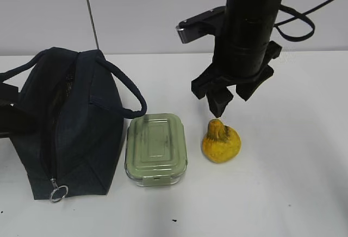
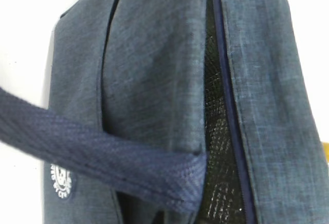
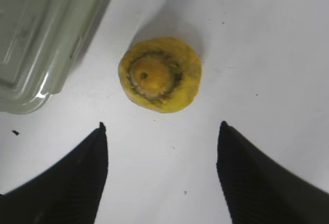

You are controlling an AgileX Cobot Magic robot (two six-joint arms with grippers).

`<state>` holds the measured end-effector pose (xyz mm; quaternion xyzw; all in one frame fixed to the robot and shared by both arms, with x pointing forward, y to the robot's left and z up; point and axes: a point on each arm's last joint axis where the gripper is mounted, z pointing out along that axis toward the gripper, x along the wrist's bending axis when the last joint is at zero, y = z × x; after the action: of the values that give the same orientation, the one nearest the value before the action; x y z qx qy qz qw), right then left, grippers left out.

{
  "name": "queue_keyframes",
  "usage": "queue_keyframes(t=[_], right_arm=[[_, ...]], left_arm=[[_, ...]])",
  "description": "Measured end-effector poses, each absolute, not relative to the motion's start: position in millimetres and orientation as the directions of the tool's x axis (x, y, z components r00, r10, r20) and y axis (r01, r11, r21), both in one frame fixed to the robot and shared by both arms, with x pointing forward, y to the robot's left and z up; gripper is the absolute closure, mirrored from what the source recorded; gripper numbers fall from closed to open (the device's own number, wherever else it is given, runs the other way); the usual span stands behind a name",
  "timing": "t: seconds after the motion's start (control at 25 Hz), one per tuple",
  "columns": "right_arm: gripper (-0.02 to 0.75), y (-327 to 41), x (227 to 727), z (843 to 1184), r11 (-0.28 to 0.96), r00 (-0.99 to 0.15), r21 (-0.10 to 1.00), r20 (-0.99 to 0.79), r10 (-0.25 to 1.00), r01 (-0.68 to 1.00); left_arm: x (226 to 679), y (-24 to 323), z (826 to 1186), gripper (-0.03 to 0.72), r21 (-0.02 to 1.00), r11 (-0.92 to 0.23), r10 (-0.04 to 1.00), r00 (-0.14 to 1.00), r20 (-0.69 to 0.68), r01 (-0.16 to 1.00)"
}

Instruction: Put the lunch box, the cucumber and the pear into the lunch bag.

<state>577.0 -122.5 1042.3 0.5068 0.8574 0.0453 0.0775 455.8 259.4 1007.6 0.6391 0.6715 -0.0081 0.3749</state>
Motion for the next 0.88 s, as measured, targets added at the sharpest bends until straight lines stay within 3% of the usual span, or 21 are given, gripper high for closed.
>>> queue_keyframes(t=[0.2,0.52,0.68,0.88], right_arm=[[0.226,-116.0,580.7,1028.0,0.489,-0.489,0.169,-0.046,0.871,0.856],[0.234,-108.2,596.3,975.1,0.499,-0.497,0.075,-0.052,0.866,0.863],[0.297,-108.3,600.9,962.5,0.511,-0.506,0.057,-0.077,0.859,0.858],[0.431,-107.9,604.9,963.9,0.518,-0.511,0.067,-0.096,0.854,0.853]], left_arm=[[455.8,259.4,1007.6,0.704,0.468,0.183,0.852,0.098,-0.514,0.864],[455.8,259.4,1007.6,0.704,0.468,0.183,0.852,0.098,-0.514,0.864],[455.8,259.4,1007.6,0.704,0.468,0.183,0.852,0.098,-0.514,0.864],[455.8,259.4,1007.6,0.704,0.468,0.183,0.852,0.098,-0.514,0.864]])
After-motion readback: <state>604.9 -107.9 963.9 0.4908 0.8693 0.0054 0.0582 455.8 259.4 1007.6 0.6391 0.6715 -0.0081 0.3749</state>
